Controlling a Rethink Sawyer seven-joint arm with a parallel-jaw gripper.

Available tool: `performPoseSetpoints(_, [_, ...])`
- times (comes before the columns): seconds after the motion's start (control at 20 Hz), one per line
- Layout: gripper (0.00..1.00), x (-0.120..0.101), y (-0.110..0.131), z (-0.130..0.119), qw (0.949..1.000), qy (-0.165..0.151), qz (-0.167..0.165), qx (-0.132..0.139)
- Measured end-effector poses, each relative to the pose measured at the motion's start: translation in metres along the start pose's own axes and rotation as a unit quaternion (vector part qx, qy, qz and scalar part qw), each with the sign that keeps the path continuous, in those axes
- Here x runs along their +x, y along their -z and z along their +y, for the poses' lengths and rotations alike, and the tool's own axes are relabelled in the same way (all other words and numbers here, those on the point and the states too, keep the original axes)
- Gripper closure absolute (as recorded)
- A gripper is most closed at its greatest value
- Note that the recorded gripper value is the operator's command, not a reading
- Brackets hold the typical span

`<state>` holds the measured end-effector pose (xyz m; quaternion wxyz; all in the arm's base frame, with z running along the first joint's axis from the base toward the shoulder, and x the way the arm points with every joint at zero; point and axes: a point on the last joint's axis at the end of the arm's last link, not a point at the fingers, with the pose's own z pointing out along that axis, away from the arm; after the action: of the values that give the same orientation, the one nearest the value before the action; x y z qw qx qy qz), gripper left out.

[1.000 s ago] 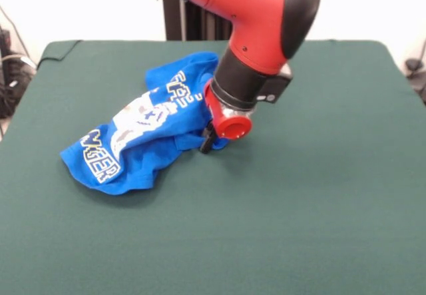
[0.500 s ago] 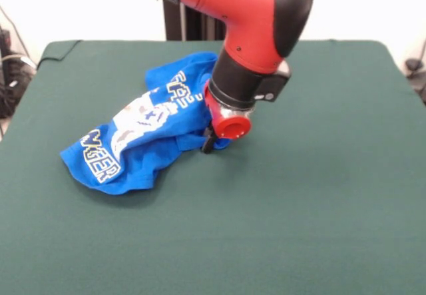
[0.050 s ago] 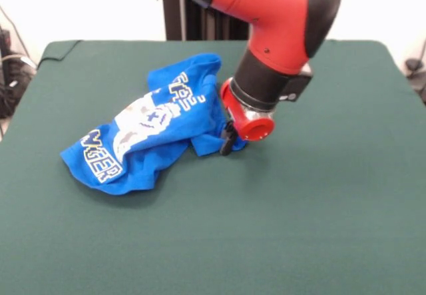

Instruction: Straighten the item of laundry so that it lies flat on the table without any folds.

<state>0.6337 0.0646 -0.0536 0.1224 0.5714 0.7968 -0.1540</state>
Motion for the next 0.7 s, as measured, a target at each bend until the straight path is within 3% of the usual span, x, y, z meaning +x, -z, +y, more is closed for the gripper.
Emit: performPoseSetpoints(0.7, [1.00,0.017,0.009,0.023,0.9996,0.008,0.010,-0.024])
